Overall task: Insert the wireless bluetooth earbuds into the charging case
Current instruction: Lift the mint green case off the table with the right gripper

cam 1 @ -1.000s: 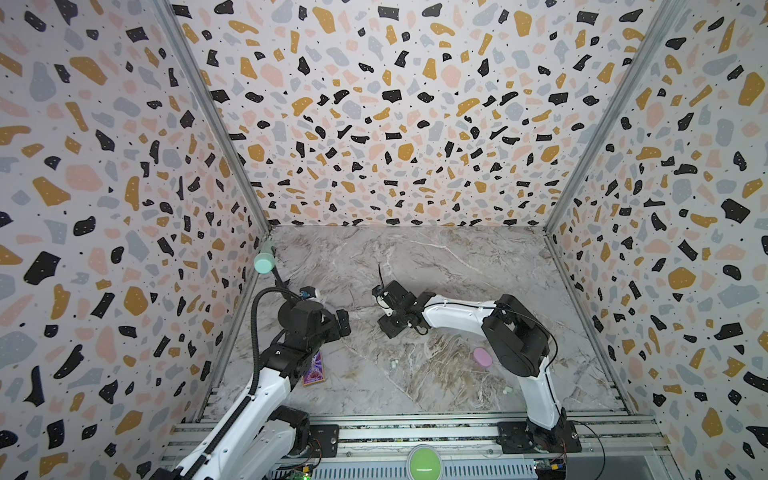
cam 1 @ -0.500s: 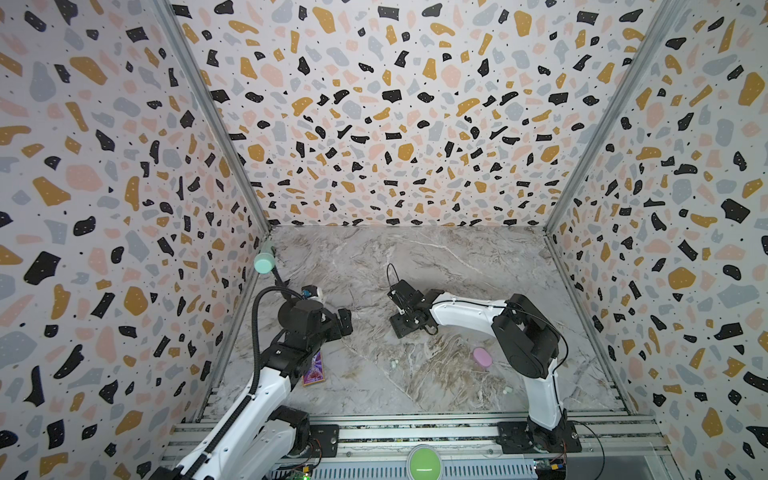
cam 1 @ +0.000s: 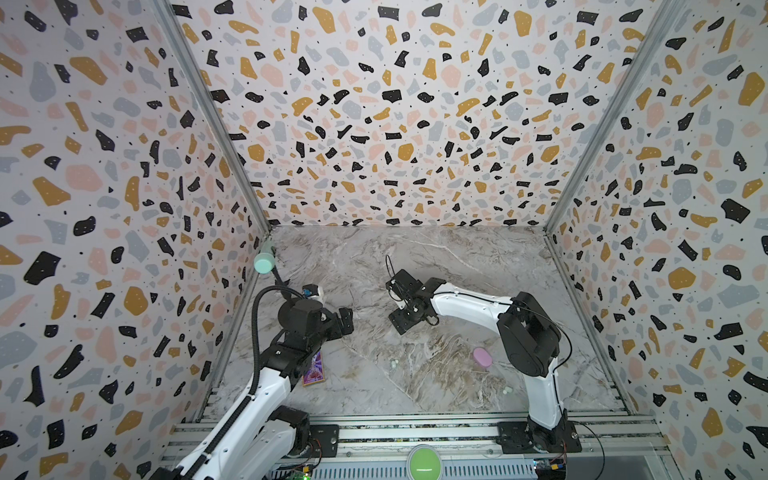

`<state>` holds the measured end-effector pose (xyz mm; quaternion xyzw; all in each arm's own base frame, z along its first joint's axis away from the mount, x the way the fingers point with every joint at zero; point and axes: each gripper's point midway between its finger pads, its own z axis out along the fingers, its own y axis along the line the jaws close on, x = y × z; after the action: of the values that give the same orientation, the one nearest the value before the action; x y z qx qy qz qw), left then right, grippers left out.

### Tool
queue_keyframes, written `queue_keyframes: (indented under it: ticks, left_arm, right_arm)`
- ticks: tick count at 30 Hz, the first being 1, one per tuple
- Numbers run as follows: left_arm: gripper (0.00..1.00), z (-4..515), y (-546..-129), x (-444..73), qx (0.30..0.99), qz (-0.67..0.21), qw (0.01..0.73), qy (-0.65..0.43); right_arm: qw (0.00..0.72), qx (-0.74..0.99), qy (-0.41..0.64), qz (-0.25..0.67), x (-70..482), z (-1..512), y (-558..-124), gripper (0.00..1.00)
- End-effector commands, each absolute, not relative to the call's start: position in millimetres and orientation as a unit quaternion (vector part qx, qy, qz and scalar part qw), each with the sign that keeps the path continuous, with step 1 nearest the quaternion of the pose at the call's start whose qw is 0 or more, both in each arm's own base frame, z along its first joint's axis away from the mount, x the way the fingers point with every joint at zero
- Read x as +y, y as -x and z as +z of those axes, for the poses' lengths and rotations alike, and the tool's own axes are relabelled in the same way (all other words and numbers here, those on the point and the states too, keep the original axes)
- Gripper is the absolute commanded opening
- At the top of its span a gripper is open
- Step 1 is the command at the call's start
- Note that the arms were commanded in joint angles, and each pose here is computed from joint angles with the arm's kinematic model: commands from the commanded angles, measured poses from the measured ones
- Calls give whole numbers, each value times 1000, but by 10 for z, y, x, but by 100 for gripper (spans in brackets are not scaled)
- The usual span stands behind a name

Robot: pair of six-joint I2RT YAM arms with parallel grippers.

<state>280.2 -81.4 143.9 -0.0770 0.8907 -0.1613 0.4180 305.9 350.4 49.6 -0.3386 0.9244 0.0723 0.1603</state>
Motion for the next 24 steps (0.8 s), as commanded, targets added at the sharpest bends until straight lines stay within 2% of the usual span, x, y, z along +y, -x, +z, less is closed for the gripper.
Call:
queue_keyframes:
  ticks: [1, 8, 24]
  left_arm:
    - [100, 1476, -2821, -846, 885, -169, 429, 66]
    - [100, 1474, -2821, -845, 885, -169, 429, 65]
    - [100, 1478, -2813, -851, 885, -170, 429, 62]
  right_arm:
    - [143, 920, 356, 73, 3500, 516, -3015, 79]
    - [139, 920, 359, 76, 3540, 453, -3028, 79]
    - [156, 921, 349, 77, 3588, 499, -3107, 67]
